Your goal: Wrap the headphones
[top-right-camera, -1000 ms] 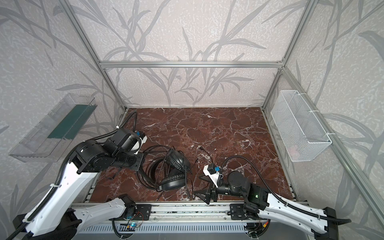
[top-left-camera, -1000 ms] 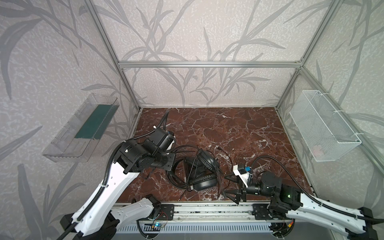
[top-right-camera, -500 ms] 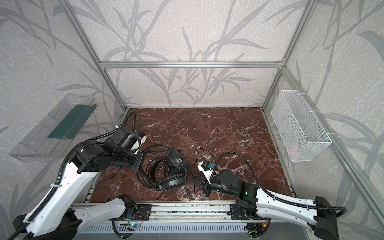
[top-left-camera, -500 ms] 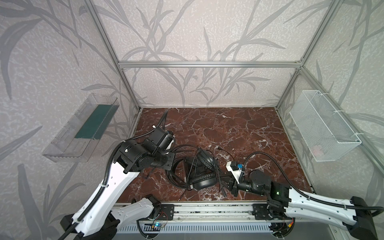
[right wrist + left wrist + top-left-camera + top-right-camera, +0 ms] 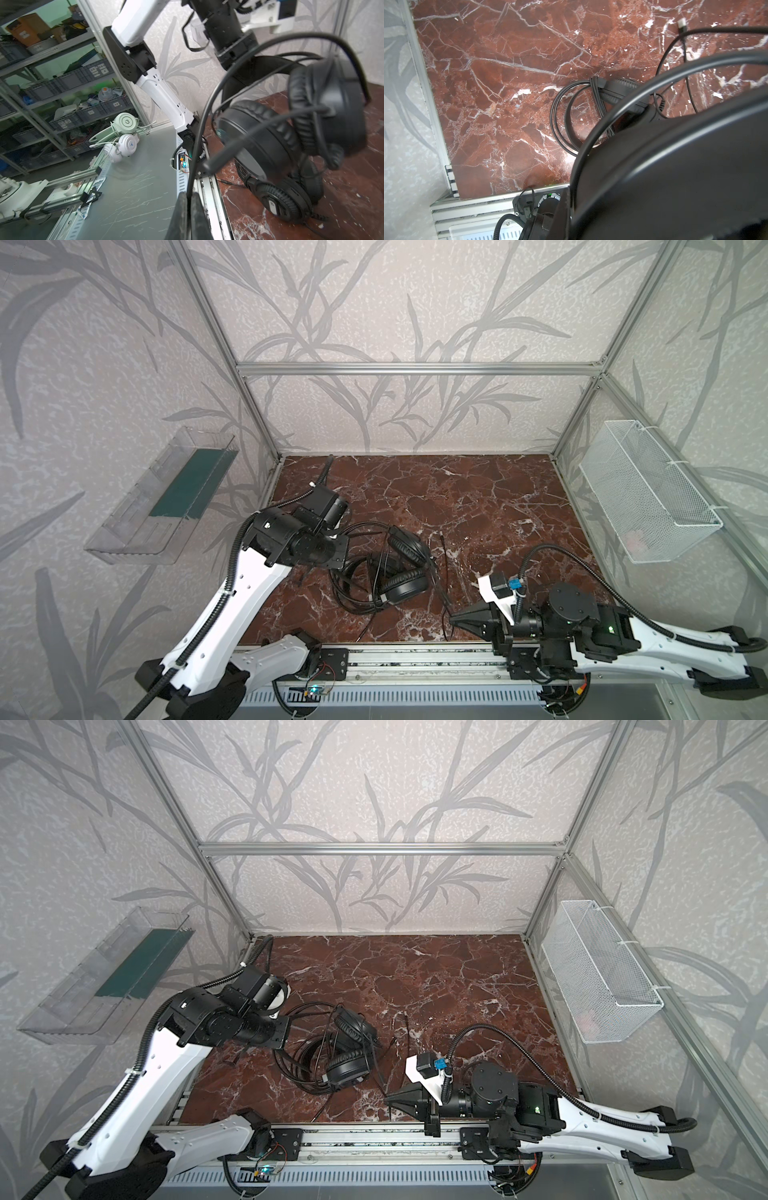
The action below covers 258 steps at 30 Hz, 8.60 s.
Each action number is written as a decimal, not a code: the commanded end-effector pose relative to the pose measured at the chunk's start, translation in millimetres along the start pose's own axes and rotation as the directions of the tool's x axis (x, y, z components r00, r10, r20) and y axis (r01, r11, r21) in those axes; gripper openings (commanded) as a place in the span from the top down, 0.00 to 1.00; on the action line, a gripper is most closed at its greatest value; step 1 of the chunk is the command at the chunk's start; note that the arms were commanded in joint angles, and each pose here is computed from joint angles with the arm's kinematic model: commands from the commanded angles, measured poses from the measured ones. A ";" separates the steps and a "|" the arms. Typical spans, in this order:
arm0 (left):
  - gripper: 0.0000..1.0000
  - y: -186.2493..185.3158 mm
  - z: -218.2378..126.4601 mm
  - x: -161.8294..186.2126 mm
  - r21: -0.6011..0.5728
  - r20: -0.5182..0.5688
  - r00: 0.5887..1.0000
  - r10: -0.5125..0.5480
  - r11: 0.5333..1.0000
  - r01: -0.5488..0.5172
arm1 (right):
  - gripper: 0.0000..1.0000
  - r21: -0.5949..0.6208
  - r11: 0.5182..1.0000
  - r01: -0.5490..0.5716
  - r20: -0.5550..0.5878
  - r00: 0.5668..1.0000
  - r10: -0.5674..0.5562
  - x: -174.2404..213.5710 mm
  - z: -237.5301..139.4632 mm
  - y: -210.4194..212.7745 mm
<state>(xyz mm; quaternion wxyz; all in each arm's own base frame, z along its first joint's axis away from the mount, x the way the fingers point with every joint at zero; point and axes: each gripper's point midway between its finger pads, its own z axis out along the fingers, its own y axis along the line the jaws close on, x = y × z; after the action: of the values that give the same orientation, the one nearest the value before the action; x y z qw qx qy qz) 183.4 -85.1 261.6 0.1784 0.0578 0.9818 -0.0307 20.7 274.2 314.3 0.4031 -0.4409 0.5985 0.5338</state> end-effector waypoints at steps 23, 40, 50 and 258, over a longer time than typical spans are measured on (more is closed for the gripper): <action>1.00 -11.9 -37.7 -12.5 0.135 0.140 0.988 -0.061 0.990 0.042 | 0.82 0.868 0.494 -0.050 0.177 0.961 -0.214 -55.2 -123.1 -135.1; 1.00 -50.7 -102.9 -39.4 0.404 0.188 0.954 -0.234 0.904 0.143 | 0.15 0.611 0.768 0.191 0.090 0.947 -0.307 -19.9 -17.9 -124.3; 1.00 -52.3 -126.0 -47.9 0.410 0.228 0.942 -0.247 0.902 0.138 | 0.12 0.603 0.769 0.211 0.002 0.964 -0.266 -0.1 41.6 -196.1; 1.00 -68.4 -125.9 -108.3 0.550 0.248 0.887 -0.389 0.810 0.201 | 0.37 0.677 0.730 -0.093 0.004 0.993 0.122 84.8 12.8 -318.8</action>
<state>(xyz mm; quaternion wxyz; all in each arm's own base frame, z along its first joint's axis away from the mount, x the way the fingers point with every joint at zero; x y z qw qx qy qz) 237.0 -148.7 393.5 0.3005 -0.0569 0.9093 -0.2823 285.1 262.5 120.7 0.4589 -0.2458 0.8023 0.2922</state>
